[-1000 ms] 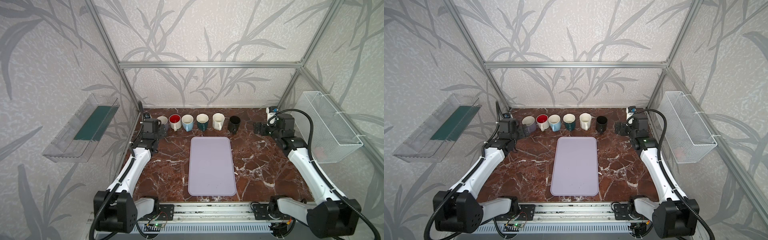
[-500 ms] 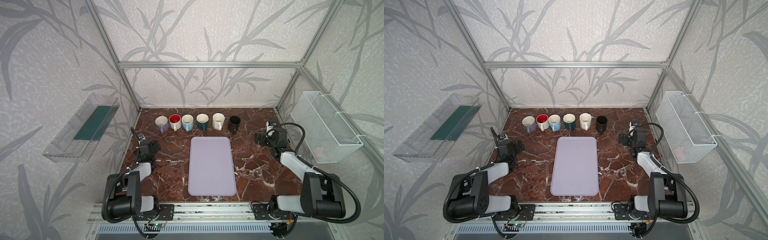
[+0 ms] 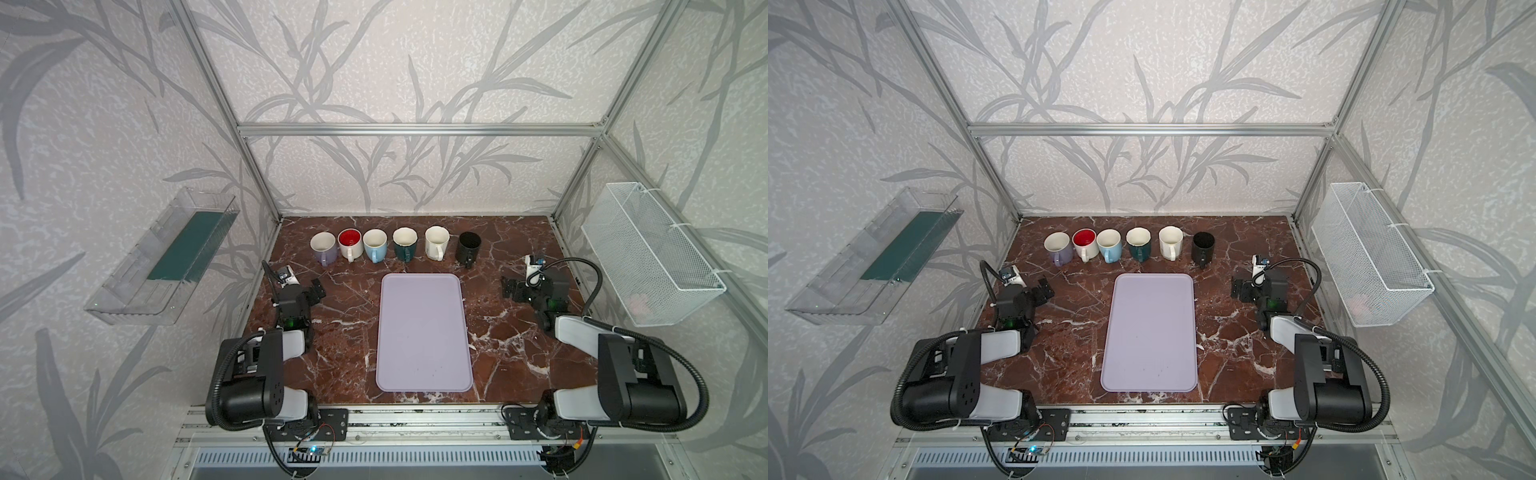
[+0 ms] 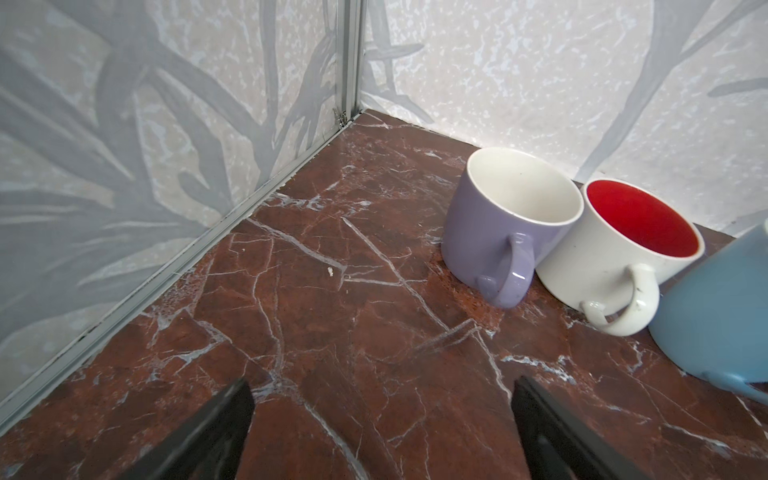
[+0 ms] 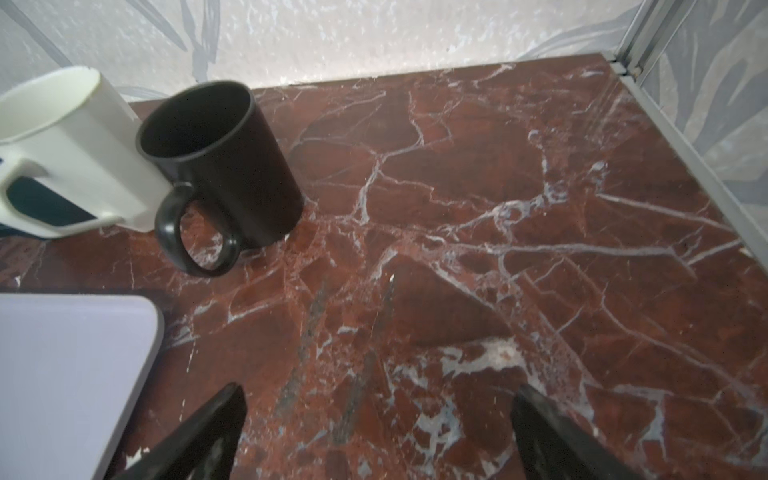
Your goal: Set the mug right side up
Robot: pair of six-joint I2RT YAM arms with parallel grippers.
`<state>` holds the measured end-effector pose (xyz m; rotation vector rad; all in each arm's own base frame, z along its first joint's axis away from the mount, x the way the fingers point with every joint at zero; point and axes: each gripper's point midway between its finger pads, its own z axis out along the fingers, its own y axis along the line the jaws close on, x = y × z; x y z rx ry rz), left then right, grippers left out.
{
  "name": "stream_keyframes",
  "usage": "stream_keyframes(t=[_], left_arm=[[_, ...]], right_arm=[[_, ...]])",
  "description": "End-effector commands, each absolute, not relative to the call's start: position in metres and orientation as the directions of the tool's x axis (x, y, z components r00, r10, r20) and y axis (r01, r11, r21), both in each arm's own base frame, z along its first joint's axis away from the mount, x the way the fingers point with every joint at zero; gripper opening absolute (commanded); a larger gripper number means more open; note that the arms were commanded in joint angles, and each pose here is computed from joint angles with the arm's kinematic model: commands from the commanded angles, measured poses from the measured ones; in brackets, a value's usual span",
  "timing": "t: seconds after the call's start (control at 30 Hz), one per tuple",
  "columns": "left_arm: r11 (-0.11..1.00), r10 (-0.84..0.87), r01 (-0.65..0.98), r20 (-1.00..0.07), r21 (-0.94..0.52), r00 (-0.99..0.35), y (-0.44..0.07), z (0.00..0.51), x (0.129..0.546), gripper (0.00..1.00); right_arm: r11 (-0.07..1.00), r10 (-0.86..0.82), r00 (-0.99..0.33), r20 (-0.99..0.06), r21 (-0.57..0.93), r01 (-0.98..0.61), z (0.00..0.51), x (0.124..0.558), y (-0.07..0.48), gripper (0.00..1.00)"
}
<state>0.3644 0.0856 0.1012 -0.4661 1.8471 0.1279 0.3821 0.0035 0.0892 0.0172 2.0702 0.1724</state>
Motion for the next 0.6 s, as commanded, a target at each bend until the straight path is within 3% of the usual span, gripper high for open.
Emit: stream_keyframes(t=[0.0, 0.3, 0.4, 0.47, 0.57], left_arm=[[0.933, -0.216, -0.330, -0.958, -0.146, -0.189, 0.081, 0.117, 0.368, 0.99], [0.933, -0.216, -0.331, -0.956, -0.142, -0.197, 0.081, 0.115, 0.369, 0.99], [0.933, -0.213, -0.334, -0.956, -0.137, -0.203, 0.081, 0.115, 0.370, 0.99], [0.934, -0.213, -0.328, -0.956, -0.139, -0.200, 0.080, 0.115, 0.369, 0.99], [0.973, -0.150, -0.203, -0.966, -0.108, -0.208, 0.058, 0.103, 0.370, 0.99]], right_arm=[[0.987, 0.072, -0.336, -0.939, 0.114, -0.109, 0.110, 0.391, 0.008, 0.99], [0.962, -0.066, -0.270, -0.961, 0.011, -0.274, 0.096, 0.392, 0.049, 0.99], [0.959, -0.097, -0.344, -0.934, 0.005, -0.282, 0.092, 0.390, 0.050, 0.99], [0.961, -0.086, -0.325, -0.942, 0.007, -0.277, 0.093, 0.393, 0.049, 0.99], [0.961, -0.086, -0.324, -0.942, 0.008, -0.277, 0.093, 0.393, 0.049, 0.99]])
